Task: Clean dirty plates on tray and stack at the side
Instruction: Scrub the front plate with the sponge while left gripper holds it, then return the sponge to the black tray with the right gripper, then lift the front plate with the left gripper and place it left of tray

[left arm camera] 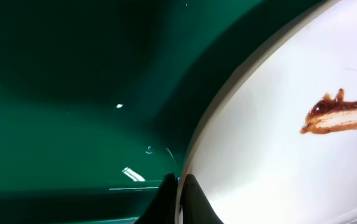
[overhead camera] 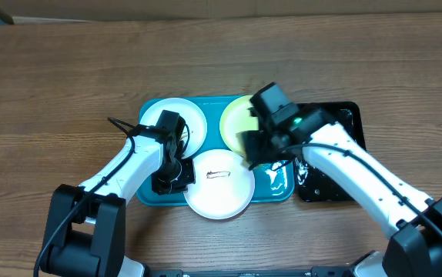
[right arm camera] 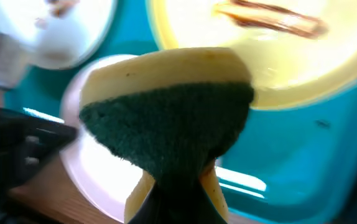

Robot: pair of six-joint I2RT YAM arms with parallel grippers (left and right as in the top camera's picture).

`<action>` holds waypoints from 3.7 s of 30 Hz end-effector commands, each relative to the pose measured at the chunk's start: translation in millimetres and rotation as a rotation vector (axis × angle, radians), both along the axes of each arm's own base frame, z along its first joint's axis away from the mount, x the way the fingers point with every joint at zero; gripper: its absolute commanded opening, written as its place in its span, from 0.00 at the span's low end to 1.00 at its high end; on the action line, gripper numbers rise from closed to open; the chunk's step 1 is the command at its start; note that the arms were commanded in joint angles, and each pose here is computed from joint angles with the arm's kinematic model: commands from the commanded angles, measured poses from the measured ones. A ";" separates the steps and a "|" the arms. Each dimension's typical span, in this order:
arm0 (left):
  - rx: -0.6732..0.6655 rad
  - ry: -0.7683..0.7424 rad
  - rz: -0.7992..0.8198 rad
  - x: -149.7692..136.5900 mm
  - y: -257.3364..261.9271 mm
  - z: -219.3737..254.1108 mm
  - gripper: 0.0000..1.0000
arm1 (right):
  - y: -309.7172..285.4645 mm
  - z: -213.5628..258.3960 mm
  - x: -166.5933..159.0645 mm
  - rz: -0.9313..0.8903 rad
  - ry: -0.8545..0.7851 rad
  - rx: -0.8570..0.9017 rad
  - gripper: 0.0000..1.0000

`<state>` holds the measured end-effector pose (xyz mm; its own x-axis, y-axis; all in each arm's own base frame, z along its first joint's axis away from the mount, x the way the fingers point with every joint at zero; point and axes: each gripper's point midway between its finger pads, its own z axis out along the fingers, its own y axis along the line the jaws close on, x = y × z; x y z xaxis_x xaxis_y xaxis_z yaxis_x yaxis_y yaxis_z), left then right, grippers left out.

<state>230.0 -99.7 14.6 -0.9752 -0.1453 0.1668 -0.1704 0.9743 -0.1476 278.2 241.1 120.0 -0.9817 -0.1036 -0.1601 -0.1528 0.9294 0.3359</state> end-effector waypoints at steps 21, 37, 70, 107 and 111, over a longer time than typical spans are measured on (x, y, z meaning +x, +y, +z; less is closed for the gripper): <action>0.024 -0.021 -0.001 8.2 1.3 -0.2 0.04 | 119.5 -62.8 -37.6 0.216 0.103 0.237 0.04; 0.030 -0.001 -0.001 3.3 2.8 0.3 0.04 | 37.7 -120.1 -15.5 -0.051 0.151 -0.133 0.04; 0.238 -0.428 0.036 44.1 46.7 89.0 0.04 | -148.1 15.2 32.6 -0.297 0.005 -0.187 0.04; 1.014 -0.951 -0.336 73.4 14.1 194.6 0.04 | -181.9 -11.3 24.2 -0.358 0.061 -0.224 0.04; 1.014 -0.951 -0.336 73.4 14.1 194.5 0.04 | -182.0 -11.4 23.7 -0.358 0.063 -0.224 0.04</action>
